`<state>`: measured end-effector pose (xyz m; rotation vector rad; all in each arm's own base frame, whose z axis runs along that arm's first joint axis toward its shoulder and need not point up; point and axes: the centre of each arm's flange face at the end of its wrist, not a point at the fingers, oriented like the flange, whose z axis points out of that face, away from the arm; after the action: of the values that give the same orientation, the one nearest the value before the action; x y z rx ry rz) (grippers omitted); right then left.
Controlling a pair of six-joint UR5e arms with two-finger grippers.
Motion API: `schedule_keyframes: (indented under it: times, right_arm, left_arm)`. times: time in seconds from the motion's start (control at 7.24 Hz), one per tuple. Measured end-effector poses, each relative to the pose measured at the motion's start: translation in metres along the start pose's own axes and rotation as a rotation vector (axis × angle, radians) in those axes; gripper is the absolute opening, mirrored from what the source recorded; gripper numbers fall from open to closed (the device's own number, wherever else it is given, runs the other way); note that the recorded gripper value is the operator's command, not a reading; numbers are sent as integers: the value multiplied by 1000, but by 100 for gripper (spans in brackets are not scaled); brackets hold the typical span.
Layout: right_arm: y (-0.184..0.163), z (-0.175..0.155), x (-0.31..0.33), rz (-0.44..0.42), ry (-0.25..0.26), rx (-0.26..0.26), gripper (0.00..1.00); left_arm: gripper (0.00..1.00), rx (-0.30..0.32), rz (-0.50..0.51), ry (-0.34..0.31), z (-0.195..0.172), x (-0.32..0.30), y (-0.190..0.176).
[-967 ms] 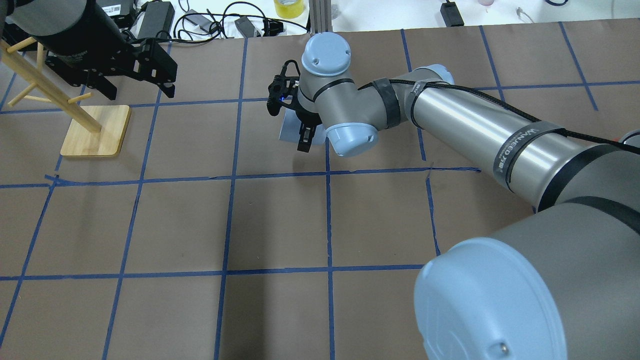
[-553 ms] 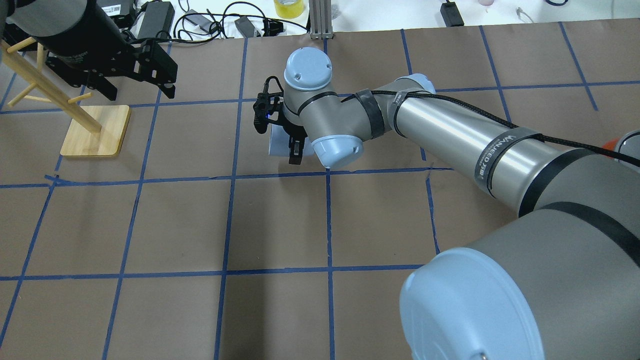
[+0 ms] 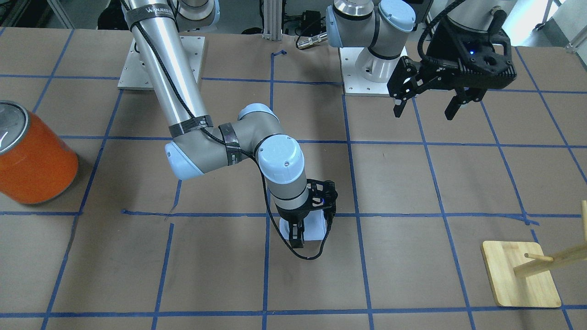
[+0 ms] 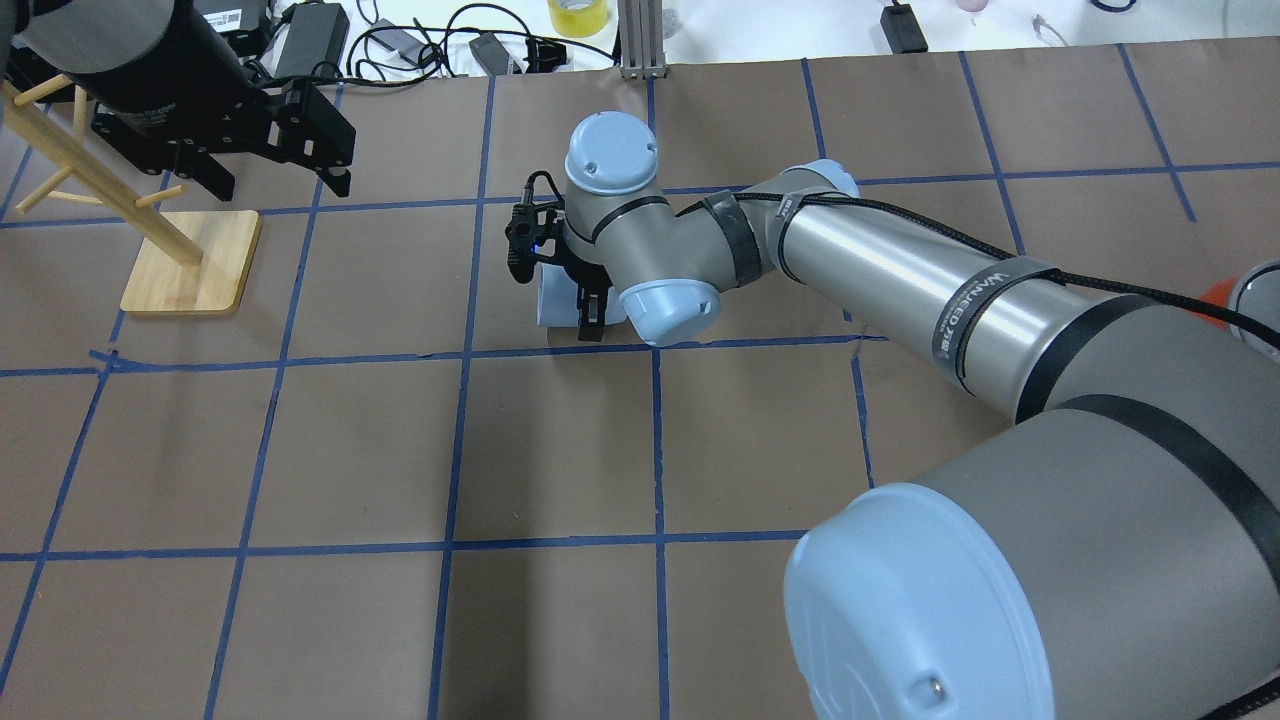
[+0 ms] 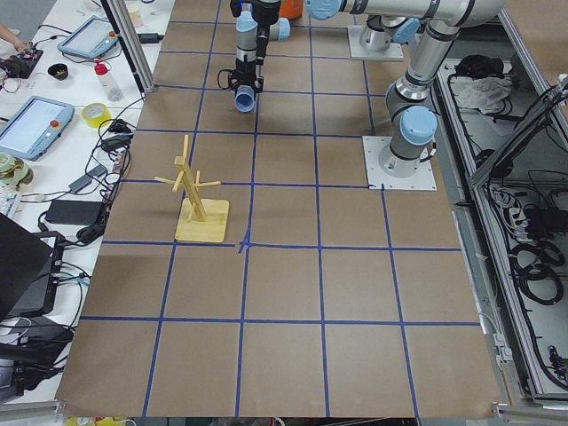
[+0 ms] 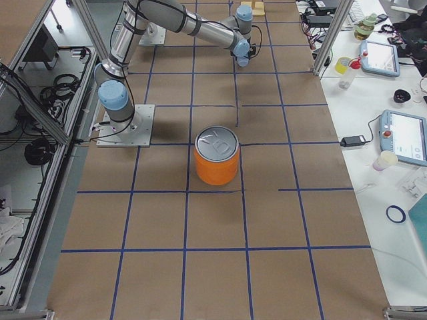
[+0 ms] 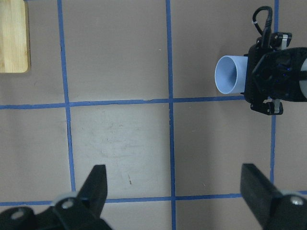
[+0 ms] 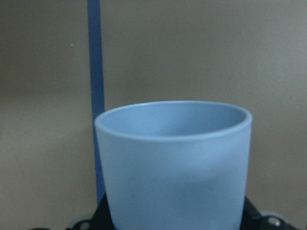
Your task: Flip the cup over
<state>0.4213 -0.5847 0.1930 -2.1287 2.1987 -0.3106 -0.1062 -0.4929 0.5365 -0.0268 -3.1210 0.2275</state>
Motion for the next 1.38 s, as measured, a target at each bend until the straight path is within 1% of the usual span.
schedule_keyframes:
  times: [0.41,0.55,0.69,0.83,0.97,1.11,1.24,1.38]
  right_arm:
    - [-1,1,0,6,-4,6,100]
    - [-1,-5,1,13,5,7,100]
    - [-2,-20,2,41,27,10,100]
    - [-3,-42,2,97,48,16,100]
    - [0,-65,2,185,62,15,100]
    - [12,-93,3,312,76,-1,100]
    - [30,-122,5,450,79,-37,100]
    - [57,-147,10,598,74,-80,100]
  left_arm:
    - [100,2,-5,0,0,1,0]
    - [100,2,-6,0,0,1,0]
    - [100,3,-6,0,0,1,0]
    - [100,4,-6,1,0,1,0]
    - [100,6,-5,1,-1,2,0]
    - [100,7,-4,1,-1,1,0]
    - [100,7,-2,0,-1,0,0]
    - [100,6,-2,-1,0,0,0]
